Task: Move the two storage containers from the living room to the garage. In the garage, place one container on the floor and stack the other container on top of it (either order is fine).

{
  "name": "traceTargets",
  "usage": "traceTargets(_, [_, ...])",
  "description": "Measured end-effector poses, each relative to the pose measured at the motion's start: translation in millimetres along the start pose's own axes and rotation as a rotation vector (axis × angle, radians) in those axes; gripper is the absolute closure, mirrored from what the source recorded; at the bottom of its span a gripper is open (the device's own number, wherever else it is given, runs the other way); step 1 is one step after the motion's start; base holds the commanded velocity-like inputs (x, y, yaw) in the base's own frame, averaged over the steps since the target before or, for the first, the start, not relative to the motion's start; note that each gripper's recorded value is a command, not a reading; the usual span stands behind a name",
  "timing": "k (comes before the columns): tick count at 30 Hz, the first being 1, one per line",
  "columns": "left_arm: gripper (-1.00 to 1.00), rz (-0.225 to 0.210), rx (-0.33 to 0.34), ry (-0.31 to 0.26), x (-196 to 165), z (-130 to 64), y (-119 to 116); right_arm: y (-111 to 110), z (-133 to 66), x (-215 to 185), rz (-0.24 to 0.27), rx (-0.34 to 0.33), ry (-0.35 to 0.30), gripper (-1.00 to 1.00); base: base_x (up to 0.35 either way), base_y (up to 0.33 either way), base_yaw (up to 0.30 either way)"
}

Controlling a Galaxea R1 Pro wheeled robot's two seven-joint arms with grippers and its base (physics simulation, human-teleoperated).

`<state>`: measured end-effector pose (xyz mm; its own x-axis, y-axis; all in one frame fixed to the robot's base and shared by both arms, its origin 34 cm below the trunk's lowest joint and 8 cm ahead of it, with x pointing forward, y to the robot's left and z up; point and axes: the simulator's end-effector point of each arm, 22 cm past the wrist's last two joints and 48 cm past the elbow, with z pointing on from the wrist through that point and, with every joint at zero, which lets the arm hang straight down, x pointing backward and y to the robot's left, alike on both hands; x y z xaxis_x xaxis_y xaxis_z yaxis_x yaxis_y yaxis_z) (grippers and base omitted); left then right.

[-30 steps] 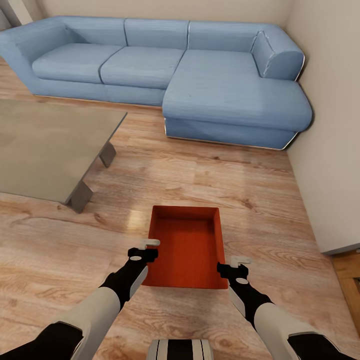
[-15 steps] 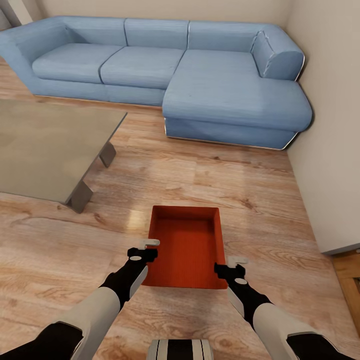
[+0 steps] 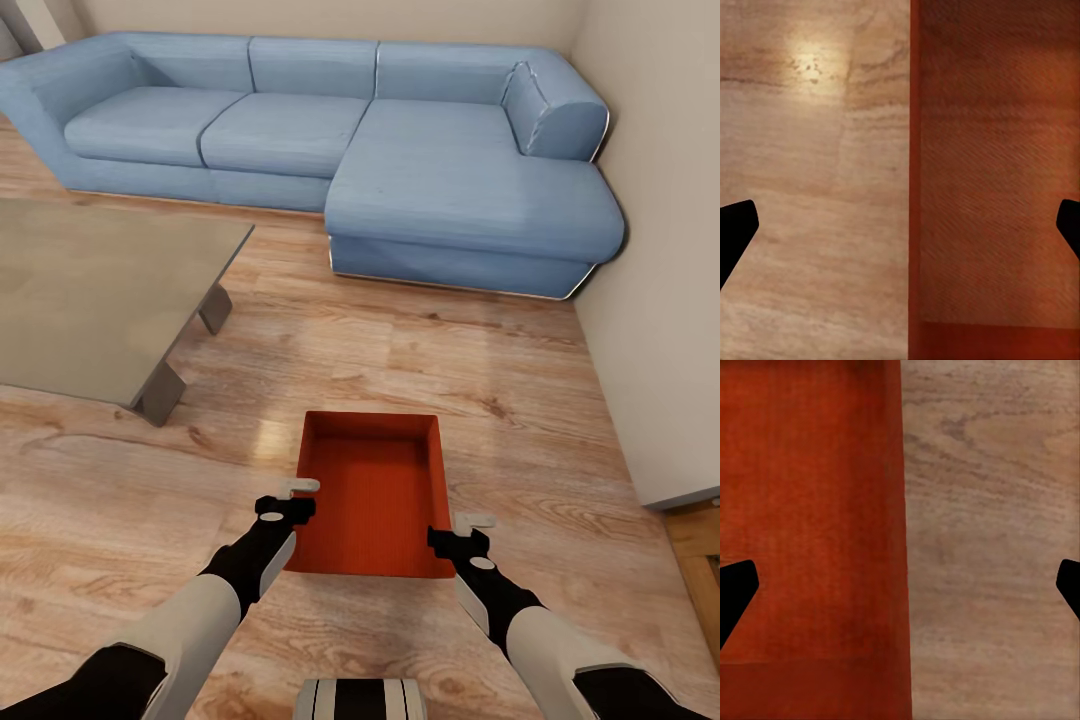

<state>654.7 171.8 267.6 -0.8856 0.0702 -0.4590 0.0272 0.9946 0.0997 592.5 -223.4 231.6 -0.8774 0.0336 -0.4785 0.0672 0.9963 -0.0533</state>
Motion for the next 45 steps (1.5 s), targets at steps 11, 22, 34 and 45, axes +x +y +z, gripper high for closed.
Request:
traceTargets(11, [-1.0,-0.001,-0.001,0.009,5,0.4,0,0,0.1,-3,0.0,0.0,-0.007,-1.0,0.0,0.0,0.0])
traceTargets(22, [-1.0,-0.136,0.014,0.037,15,1.2,-2,-2,0.4,-2,0.008,0.006,0.0,-1.0,0.0,0.0,0.0])
traceTargets(34, [-1.0,-0.141,0.009,0.068,31,1.9,-1,-1,1.2,-19,0.015,0.004,-0.029,-1.0,0.0,0.0,0.0])
traceTargets(45, [-1.0,-0.141,0.007,0.07,32,2.2,0,0,1.2,-22,0.017,0.001,-0.031,-1.0,0.0,0.0,0.0])
